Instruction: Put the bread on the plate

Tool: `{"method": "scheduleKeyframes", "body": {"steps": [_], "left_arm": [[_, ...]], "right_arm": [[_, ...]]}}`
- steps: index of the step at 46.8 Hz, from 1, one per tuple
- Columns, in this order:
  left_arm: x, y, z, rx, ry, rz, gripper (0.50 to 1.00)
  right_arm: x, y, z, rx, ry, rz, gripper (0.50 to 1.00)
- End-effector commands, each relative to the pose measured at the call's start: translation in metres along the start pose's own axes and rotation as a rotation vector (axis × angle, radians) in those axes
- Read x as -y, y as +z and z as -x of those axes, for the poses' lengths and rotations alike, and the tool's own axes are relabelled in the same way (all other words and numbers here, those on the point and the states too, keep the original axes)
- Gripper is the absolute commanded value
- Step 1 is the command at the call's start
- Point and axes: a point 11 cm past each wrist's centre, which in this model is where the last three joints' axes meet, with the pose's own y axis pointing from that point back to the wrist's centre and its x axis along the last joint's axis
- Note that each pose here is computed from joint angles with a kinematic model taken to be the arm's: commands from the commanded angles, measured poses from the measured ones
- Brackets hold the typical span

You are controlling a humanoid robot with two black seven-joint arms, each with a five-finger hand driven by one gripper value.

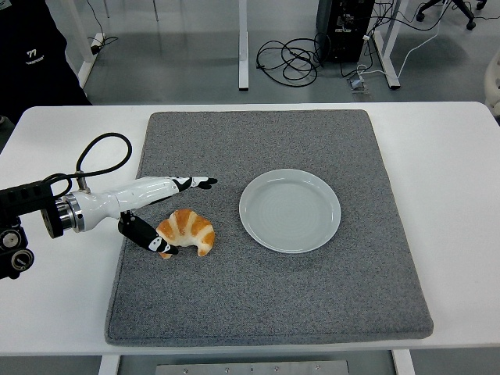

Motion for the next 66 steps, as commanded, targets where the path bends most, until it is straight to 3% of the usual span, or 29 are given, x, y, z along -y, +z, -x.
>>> {"method": "scheduleKeyframes", "body": {"steps": [1,45,57,66], "left_arm": [[0.002,-0.006,0.005,-0.007,0.002,-0.011,0.975],[0.011,-0.024,0.027,-0.009,0.074,-0.001,0.968],[0.014,-0.032,0.03,-0.011,0.087,-0.014,0.934],[0.012,-0.038,0.031,-0.019,0.092,-0.013,0.871]], "right_arm": [[0.0,0.0,0.0,0.0,0.0,0.001,1.0],[0.0,0.0,0.0,0.0,0.0,0.001,1.0],[0.0,0.0,0.0,0.0,0.0,0.001,1.0],[0.0,0.0,0.0,0.0,0.0,0.001,1.0]]}}
